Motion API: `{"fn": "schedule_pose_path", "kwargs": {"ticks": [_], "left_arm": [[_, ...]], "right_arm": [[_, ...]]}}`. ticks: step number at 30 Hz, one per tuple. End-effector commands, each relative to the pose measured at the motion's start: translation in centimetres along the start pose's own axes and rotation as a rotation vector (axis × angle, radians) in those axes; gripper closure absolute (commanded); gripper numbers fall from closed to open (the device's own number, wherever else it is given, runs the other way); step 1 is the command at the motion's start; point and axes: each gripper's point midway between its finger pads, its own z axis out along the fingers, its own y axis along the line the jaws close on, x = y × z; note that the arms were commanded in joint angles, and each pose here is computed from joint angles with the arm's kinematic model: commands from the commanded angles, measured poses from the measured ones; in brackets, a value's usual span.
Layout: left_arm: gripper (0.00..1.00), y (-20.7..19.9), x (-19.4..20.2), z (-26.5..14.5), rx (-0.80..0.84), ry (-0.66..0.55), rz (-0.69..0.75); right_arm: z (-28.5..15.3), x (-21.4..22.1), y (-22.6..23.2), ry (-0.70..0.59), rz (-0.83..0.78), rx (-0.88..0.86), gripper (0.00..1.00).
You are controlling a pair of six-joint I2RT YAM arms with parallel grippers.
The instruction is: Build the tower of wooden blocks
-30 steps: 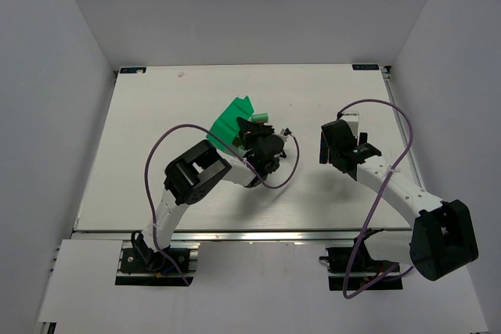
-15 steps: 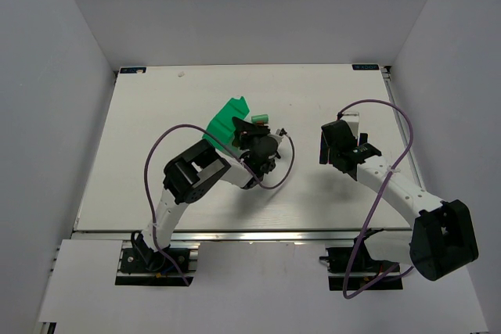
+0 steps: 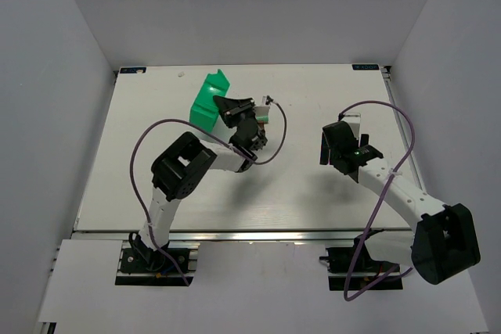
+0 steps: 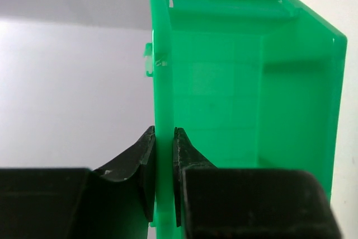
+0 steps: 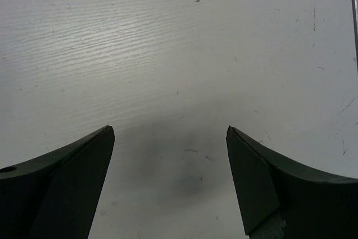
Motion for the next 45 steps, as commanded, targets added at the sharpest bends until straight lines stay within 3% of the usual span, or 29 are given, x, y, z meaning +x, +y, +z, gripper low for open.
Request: {"fn": "schedule_pose_path", "kwargs": {"ticks": [1, 2, 3, 7, 10, 11, 15, 19, 22, 26, 32, 42, 45], "left_arm": [[1.0, 7.6, 3.7, 0.7, -0.095, 0.061, -0.444], [1.0, 8.1, 3.6, 1.0, -0.088, 0.057, -0.566], [1.0, 7.7, 2.9, 1.1, -0.05, 0.052, -0.534], [1.0, 8.1, 1.3, 1.7, 0.053, 0.038, -0.723], [1.0, 7.0, -2.0, 0.7, 0.415, -0.092, -0.932], [1.0, 6.4, -2.0, 0.5, 0.525, -0.082, -1.027], [1.0, 8.5, 0.1, -0.7, 0.571, -0.167, -1.194], [1.0, 6.5, 3.8, -0.6, 0.614, -0.08, -1.313], [1.0, 2.8, 7.8, 0.0, 0.619, 0.022, -1.323], [1.0, 0.3, 14.1, 2.3, 0.543, 0.191, -1.461], [1.0, -4.6, 19.3, 5.9, 0.553, 0.375, -1.505], [1.0, -8.6, 21.6, 11.5, 0.651, 0.31, -1.446], [1.0, -10.2, 21.4, 12.3, 0.751, 0.283, -1.406]], "right_arm": [[-0.3, -0.4, 0.0, -0.026, 0.026, -0.009, 0.14], [-0.4, -0.4, 0.0, -0.024, 0.031, -0.007, 0.14], [-0.4, -0.3, -0.1, -0.022, 0.032, -0.005, 0.14], [-0.6, -0.4, -0.4, -0.032, 0.041, 0.001, 0.14], [-0.8, -0.6, -0.1, -0.045, 0.043, -0.02, 0.14], [-0.9, -0.6, 0.0, -0.044, 0.042, -0.028, 0.14], [-1.0, -0.7, 0.5, -0.051, 0.036, -0.064, 0.14], [-1.1, -0.8, 1.1, -0.058, 0.026, -0.104, 0.14], [-1.2, -0.8, 2.0, -0.061, 0.005, -0.157, 0.14], [-1.7, -1.8, 4.0, -0.098, -0.011, -0.277, 0.14], [-1.8, -3.1, 5.3, -0.135, -0.022, -0.332, 0.14], [-1.4, -5.6, 8.7, -0.124, -0.073, -0.436, 0.14], [-1.2, -5.7, 9.1, -0.117, -0.105, -0.448, 0.13]]}}
